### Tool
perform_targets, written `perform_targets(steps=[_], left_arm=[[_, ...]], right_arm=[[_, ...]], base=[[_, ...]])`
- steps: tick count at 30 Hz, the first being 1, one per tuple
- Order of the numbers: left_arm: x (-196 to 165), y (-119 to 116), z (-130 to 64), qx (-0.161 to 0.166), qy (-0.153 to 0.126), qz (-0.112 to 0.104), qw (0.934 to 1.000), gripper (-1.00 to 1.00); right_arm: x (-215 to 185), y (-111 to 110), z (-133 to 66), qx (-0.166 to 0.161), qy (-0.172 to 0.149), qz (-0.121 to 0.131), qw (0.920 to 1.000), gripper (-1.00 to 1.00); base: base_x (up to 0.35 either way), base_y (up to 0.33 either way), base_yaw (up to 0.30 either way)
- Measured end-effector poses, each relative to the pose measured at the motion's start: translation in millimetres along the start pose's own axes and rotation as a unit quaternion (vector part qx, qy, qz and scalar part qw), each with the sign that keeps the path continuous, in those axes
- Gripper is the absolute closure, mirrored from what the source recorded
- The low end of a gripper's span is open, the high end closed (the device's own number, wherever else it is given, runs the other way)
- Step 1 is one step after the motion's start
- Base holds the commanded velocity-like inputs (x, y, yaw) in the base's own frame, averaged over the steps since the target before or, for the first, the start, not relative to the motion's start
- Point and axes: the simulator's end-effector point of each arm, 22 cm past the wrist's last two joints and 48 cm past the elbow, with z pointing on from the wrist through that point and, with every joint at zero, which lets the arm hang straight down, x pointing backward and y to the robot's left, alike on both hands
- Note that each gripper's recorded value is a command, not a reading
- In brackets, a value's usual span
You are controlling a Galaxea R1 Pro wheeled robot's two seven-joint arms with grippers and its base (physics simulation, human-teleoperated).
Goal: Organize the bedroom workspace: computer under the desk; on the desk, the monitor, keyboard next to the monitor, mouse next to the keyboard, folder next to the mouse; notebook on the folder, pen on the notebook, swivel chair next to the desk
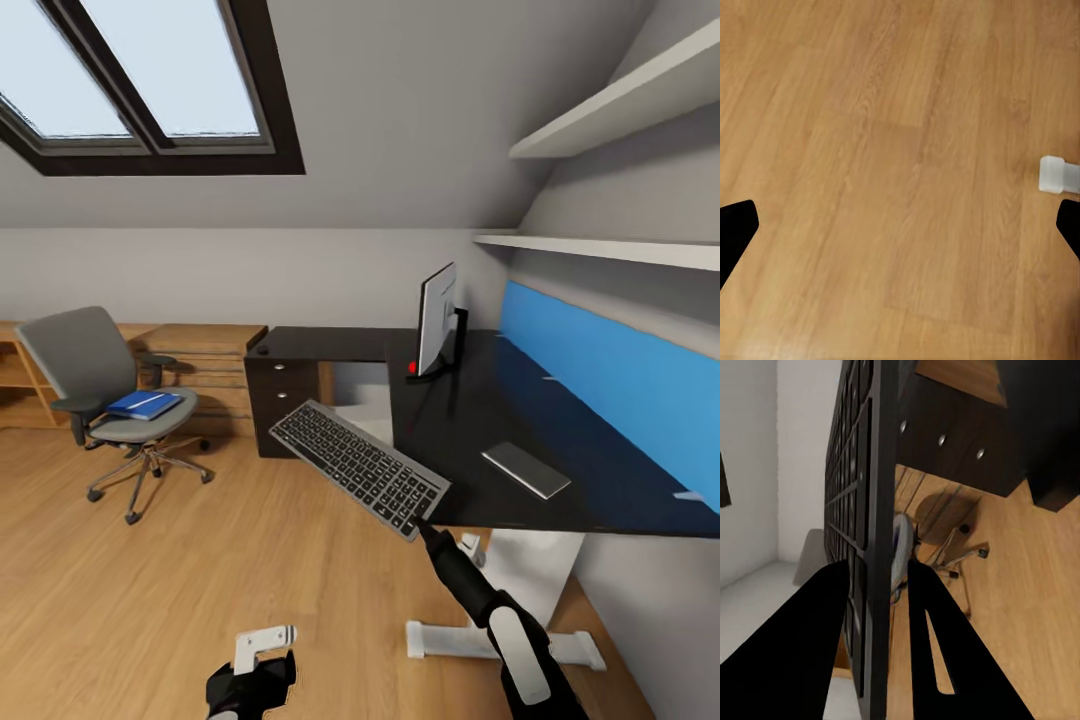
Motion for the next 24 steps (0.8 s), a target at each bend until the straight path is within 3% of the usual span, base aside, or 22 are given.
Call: perform_targets(steps=[7,24], left_arm=[[-6.5,-0.9,-0.4,0.001,-0.016,-0.009,0.9998,-1.00],[-10.2,2.0,-1.4,-0.001,-0.020,-0.011,0.9997,-1.00]], right_arm=[[-0.9,18.6,-1.4,-0.042,-0.002,0.000,0.9991,1.00],[-0.1,22.6,-1.8,-0.047,-0.004,-0.001,0.9989,1.00]], base=[[0.118,0.323,0.000],[0.207,0.295,0.000]])
